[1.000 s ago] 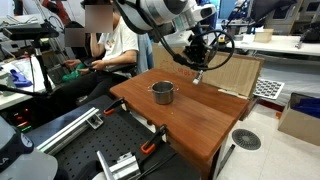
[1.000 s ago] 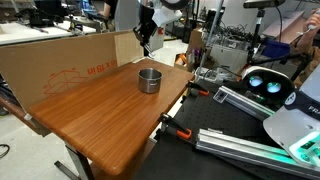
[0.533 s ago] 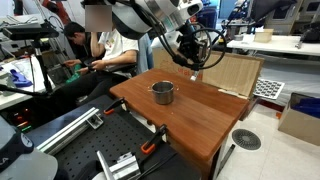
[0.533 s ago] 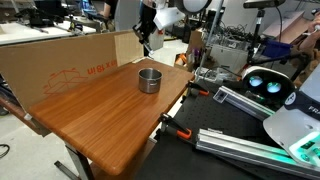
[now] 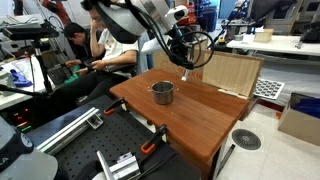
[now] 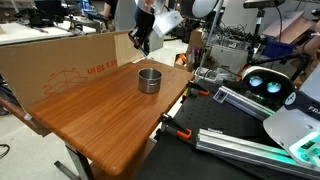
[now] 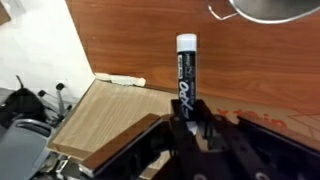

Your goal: Place the marker in the pot

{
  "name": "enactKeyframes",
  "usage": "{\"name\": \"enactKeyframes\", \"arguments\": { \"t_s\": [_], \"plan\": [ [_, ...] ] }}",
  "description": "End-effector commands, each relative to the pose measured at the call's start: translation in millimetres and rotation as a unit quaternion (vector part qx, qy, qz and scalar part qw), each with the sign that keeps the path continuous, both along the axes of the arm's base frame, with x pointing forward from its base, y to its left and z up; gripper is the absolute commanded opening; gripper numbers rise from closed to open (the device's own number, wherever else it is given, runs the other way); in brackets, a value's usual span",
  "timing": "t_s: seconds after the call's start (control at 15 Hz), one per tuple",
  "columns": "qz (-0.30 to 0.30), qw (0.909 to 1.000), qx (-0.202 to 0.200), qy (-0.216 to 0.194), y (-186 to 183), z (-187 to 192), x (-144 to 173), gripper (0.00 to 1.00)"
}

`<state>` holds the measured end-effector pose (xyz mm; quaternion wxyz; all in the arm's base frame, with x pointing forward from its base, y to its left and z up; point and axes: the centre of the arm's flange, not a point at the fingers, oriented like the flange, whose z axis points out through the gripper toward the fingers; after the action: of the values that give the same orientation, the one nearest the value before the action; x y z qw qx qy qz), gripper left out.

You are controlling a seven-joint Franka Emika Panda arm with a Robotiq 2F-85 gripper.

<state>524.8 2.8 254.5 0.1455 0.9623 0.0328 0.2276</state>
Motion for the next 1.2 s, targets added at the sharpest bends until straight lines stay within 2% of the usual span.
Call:
{"name": "enactKeyframes", "arguments": {
  "t_s": [0.0, 0.6, 0.93, 1.13],
  "plan": [
    [0.028, 0.9996, -0.002, -0.007, 13, -5, -14, 0.05],
    [0.089, 0.9959, -0.016, 0.011, 60, -12, -17, 0.05],
    [0.103, 0.9943, -0.020, 0.020, 68, -19, -26, 0.05],
    [0.114, 0.9922, -0.028, 0.042, 69, -27, -28, 0.05]
  ]
}}
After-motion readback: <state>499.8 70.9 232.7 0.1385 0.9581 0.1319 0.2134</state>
